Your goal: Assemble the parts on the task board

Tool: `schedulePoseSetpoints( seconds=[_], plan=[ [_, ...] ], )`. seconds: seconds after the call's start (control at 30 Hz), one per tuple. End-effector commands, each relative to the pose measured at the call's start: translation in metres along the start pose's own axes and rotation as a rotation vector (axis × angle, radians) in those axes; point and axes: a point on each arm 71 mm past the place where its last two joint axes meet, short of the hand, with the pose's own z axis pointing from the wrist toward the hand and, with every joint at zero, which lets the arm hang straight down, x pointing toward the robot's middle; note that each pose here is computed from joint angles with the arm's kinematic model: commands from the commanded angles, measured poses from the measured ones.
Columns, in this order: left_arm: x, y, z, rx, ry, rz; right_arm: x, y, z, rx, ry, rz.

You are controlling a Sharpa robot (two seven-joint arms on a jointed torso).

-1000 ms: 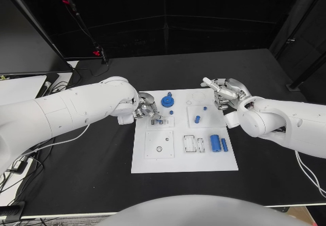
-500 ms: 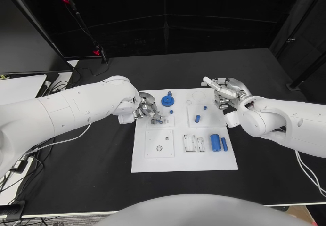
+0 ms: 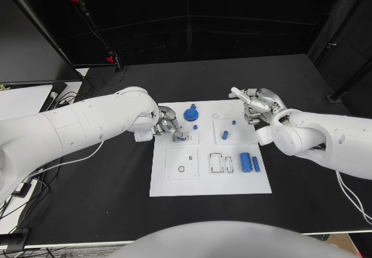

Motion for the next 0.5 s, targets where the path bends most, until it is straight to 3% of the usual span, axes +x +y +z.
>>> schedulePoseSetpoints(
  seconds=[0.03, 0.5],
  plan=[
    [-0.0001, -0.0007, 0.0003, -0.002, 0.003, -0.003, 0.0015, 0.0019, 0.0000, -0.014, 0.009, 0.001],
    [-0.0004, -0.0011, 0.0017, -0.002, -0.007, -0.007, 0.0017, 0.0018, 0.0004, -0.013, 0.009, 0.001]
  ],
)
